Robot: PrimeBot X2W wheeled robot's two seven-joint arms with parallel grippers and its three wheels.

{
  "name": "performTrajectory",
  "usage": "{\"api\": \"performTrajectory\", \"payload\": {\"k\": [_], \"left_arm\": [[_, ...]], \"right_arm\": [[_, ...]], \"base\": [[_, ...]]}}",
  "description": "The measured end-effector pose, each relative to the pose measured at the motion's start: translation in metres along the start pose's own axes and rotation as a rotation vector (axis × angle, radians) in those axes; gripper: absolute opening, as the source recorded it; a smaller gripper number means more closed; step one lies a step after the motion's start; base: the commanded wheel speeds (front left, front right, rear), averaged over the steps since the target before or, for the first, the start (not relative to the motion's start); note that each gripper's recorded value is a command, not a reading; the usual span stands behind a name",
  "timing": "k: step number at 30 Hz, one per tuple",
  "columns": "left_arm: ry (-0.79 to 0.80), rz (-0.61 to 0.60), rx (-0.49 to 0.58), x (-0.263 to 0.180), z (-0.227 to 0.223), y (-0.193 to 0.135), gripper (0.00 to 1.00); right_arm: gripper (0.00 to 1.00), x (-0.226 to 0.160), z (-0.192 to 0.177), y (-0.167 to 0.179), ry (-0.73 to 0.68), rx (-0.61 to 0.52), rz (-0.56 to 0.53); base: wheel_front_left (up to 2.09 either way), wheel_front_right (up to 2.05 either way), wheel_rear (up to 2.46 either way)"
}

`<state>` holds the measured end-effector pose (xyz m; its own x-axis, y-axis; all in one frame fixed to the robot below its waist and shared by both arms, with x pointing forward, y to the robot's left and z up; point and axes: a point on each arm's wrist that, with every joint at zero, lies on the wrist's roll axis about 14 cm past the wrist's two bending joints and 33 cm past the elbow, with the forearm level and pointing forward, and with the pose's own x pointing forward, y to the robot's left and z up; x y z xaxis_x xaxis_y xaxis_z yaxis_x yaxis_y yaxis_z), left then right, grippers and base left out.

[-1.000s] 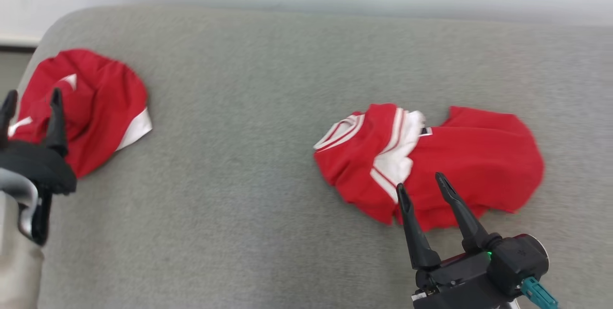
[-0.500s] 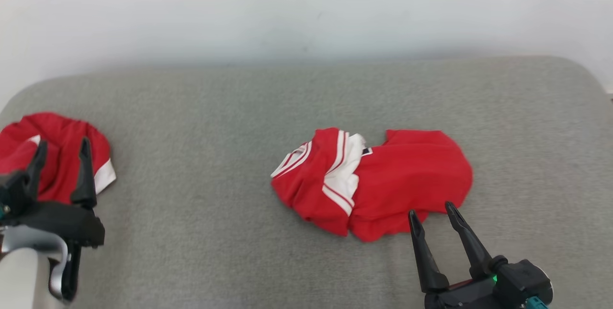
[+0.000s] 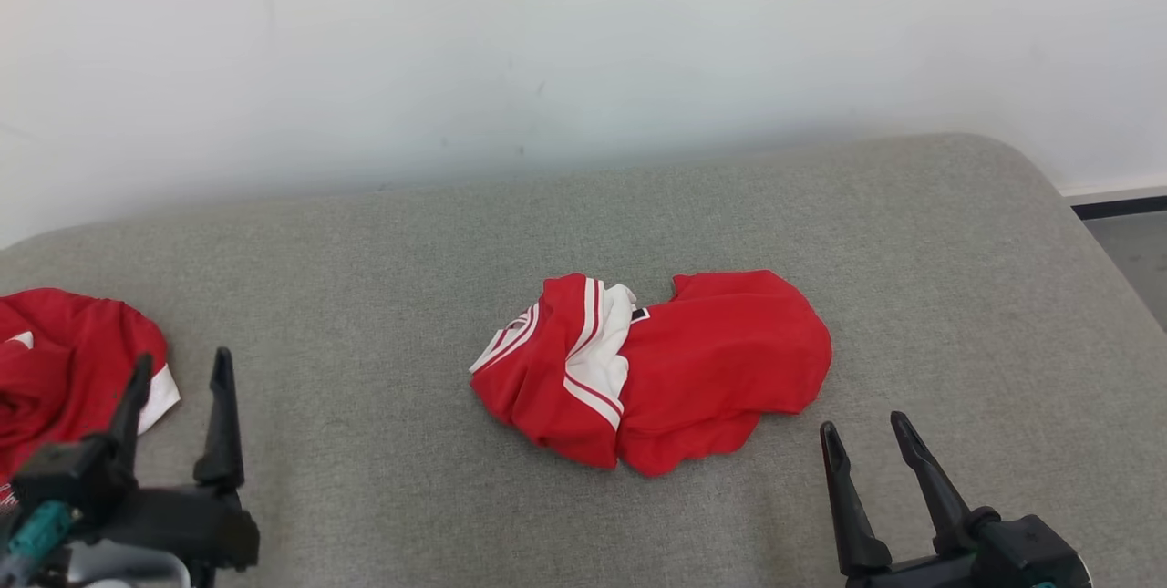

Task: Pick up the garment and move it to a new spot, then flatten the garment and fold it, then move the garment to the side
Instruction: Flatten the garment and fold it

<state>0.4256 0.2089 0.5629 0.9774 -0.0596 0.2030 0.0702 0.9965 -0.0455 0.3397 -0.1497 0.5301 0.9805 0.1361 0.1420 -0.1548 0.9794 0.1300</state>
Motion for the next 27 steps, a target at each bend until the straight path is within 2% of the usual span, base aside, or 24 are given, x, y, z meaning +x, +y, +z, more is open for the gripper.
{"api": "performTrajectory", "payload": {"k": [14,27], "left_arm": [[0.065,0.050,-0.042,-0.055,-0.025,-0.002,1.00],[0.081,0.104,-0.044,-0.074,-0.030,0.006,1.00]], "right_arm": [[1.00,-0.003,-0.016,-0.002,0.045,0.004,-0.005],[1.00,0.000,-0.029,0.004,0.082,0.011,0.017]], "base": [[0.00,0.00,0.00],[0.00,0.00,0.00]]}}
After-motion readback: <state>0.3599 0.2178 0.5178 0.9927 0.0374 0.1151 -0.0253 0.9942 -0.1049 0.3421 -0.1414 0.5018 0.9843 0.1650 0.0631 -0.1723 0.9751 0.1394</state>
